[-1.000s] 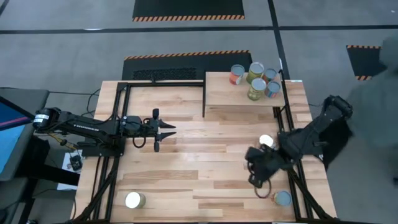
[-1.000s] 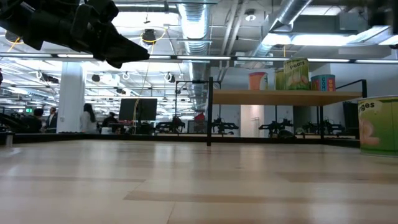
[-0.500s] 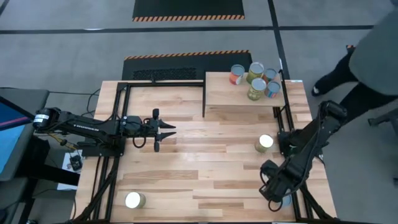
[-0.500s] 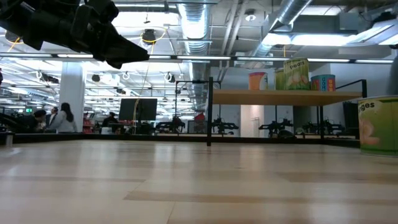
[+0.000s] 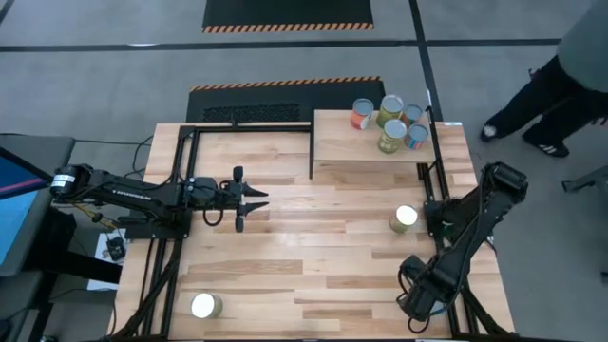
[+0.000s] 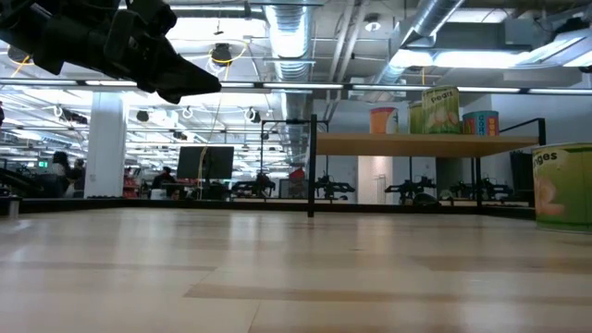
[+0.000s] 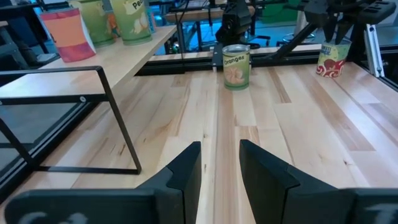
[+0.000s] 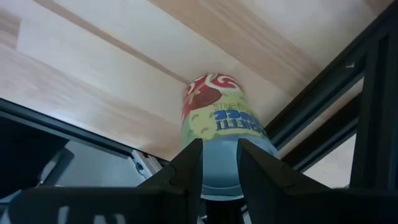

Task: Pick and place cans onto a shelf
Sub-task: Put the canned spaghetti sauce on the shelf and aligned with the canned mixed fruits

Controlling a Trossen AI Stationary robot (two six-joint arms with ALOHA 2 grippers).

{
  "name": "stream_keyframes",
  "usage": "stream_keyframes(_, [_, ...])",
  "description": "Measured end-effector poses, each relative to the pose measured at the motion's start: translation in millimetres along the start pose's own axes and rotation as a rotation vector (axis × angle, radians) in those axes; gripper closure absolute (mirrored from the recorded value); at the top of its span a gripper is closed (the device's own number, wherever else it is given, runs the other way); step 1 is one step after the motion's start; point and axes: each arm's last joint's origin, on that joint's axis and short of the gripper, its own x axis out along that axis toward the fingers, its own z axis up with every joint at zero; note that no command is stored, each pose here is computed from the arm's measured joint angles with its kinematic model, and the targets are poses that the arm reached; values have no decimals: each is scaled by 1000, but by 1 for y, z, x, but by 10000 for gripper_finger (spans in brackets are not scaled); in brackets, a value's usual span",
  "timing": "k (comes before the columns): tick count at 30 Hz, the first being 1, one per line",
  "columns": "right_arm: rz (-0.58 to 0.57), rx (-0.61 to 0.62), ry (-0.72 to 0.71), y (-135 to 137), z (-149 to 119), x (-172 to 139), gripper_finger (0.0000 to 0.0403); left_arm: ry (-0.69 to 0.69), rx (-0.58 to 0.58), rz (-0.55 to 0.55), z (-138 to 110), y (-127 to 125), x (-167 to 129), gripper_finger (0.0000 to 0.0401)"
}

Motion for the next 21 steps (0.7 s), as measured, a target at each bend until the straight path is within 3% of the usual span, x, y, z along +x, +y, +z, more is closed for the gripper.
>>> stream_keyframes(12, [82, 17, -38, 6, -3, 0, 241, 5, 0, 0, 0, 0, 0, 301])
stream_keyframes(21, [73, 72, -33, 0, -16, 5, 215, 5, 0, 0, 0, 0, 0, 301])
